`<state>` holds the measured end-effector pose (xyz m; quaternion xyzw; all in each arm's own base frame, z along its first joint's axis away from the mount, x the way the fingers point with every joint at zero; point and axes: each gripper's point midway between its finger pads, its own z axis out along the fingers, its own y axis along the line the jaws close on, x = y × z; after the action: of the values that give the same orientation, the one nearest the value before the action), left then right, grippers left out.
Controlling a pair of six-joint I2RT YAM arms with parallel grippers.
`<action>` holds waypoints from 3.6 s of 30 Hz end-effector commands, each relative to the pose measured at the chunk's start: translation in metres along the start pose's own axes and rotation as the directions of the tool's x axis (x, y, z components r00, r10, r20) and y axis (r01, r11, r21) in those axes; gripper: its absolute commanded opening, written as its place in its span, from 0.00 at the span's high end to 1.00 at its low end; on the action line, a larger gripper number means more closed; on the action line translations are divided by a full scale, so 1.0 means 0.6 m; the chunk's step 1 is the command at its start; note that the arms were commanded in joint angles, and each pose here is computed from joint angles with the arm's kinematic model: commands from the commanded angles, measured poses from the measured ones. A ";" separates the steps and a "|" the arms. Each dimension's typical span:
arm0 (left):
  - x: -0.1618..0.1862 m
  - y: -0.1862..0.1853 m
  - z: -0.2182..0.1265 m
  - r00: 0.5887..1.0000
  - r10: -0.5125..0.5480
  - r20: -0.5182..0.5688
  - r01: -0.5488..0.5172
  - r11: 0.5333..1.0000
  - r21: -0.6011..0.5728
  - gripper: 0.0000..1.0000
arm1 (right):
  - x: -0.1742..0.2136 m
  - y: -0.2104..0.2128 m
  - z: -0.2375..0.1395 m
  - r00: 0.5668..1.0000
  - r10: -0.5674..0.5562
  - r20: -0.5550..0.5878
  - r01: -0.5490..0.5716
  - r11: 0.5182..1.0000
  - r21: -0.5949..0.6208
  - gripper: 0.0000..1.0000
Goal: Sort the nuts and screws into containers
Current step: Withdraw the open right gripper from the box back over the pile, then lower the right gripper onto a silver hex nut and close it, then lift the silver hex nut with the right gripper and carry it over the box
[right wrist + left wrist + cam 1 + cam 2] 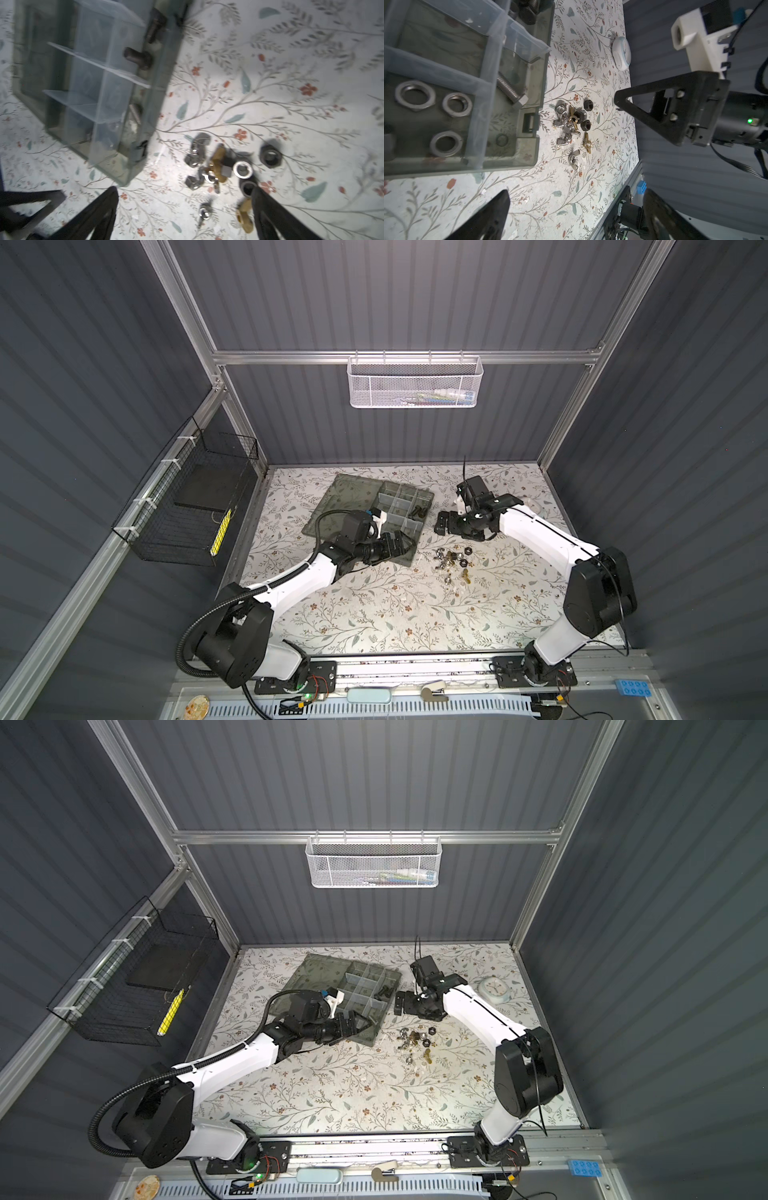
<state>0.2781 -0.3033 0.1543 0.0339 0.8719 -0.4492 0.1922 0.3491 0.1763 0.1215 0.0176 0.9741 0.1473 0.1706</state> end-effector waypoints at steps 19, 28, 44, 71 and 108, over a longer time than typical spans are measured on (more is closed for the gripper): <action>0.037 -0.060 0.079 0.994 0.091 -0.065 -0.088 0.995 0.052 0.00 | 0.077 -0.127 0.075 0.984 -0.020 -0.176 0.067 0.962 0.265 0.34; 0.037 -0.058 0.085 0.994 0.086 -0.069 -0.083 0.995 0.050 0.00 | 0.090 -0.137 0.094 0.973 -0.026 -0.231 0.093 0.955 0.283 0.46; 0.042 -0.050 0.086 0.993 0.085 -0.078 -0.082 0.996 0.036 0.00 | 0.079 -0.102 0.122 0.966 -0.041 -0.255 0.104 0.966 0.238 0.49; 0.041 -0.049 0.078 0.993 0.089 -0.072 -0.088 0.996 0.020 0.00 | 0.097 -0.103 0.149 0.952 -0.049 -0.302 0.127 0.961 0.244 0.69; -0.016 -0.008 -0.005 0.999 0.037 0.023 -0.036 0.999 -0.026 0.00 | -0.021 0.066 0.021 0.988 -0.116 -0.103 0.111 0.992 -0.054 0.75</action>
<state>0.2876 -0.3143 0.1623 0.0406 0.8743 -0.4341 0.2135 0.3639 0.1962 0.1011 -0.0370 0.9856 0.1220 0.1109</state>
